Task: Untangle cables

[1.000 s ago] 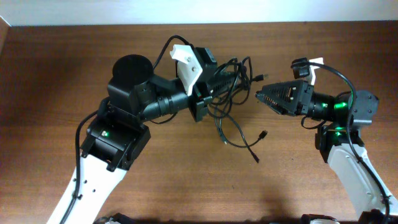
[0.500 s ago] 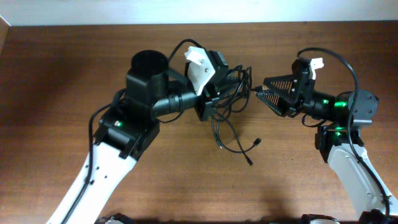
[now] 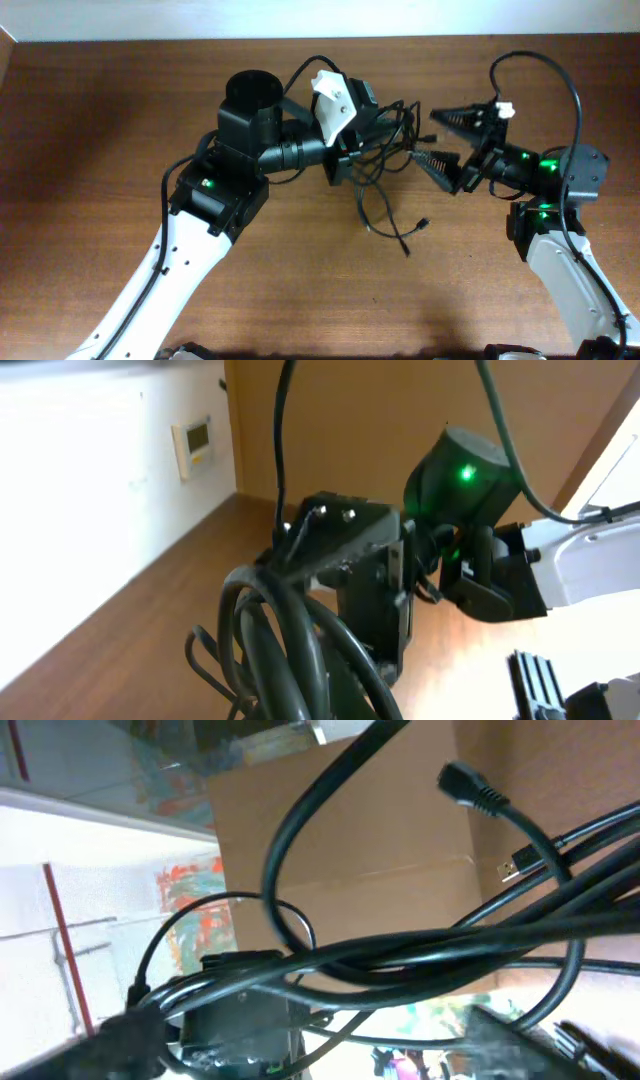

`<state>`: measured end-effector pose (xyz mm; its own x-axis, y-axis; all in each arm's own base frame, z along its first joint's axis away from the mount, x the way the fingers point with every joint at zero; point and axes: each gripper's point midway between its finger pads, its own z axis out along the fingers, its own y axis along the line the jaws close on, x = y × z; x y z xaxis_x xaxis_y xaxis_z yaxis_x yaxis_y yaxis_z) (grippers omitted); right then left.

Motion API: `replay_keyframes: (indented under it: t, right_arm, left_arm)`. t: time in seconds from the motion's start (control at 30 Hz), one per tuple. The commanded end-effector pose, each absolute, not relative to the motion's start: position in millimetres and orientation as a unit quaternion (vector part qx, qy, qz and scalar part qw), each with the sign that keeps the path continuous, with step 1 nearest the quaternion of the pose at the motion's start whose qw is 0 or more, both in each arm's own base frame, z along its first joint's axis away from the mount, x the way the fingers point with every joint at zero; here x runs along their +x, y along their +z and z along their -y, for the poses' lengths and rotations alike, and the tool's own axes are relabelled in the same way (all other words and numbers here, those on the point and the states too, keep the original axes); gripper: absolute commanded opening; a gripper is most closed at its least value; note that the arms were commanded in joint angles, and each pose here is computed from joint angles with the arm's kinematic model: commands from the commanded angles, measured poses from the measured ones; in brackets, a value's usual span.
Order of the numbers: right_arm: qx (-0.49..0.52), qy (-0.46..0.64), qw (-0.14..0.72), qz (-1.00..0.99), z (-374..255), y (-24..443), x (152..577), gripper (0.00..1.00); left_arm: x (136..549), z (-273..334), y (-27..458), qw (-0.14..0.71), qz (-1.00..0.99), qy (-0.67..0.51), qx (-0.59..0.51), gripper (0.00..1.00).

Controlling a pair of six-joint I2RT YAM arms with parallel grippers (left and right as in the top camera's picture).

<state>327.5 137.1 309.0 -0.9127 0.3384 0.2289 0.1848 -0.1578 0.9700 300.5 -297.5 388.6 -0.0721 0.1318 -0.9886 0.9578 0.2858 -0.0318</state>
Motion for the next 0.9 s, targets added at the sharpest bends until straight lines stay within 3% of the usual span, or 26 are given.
replay_keyframes:
  t: [0.0,0.1,0.2,0.23,0.4,0.47,0.63,0.87]
  right_arm:
    - [0.227,0.739,0.068,-0.631,-134,312,337,0.99]
    - [0.21,0.737,0.088,-0.637,-134,312,338,0.99]
    - [0.112,0.72,0.2,-0.656,-134,317,337,0.99]
    - [0.005,0.693,0.293,-0.659,-136,325,330,0.99]
    - [-0.259,0.591,0.445,-0.621,-145,327,301,0.99]
    - [-0.317,0.555,0.48,-0.601,-145,324,297,0.99]
    - [-0.346,0.517,0.52,-0.585,-135,323,301,0.99]
    - [-0.357,0.506,0.531,-0.578,-135,323,301,0.77]
  left_arm:
    - [298,299,415,0.553,-0.575,-0.393,0.458,0.0]
    - [298,299,419,0.561,-0.567,-0.391,0.459,0.0]
    - [299,298,413,0.547,-0.584,-0.397,0.45,0.0]
    - [307,294,405,0.527,-0.626,-0.405,0.408,0.0]
    - [316,289,393,0.478,-0.692,-0.436,0.319,0.0]
    - [315,289,394,0.457,-0.705,-0.458,0.29,0.0]
    - [304,294,400,0.43,-0.698,-0.498,0.283,0.0]
    - [290,309,420,0.43,-0.669,-0.533,0.288,0.0]
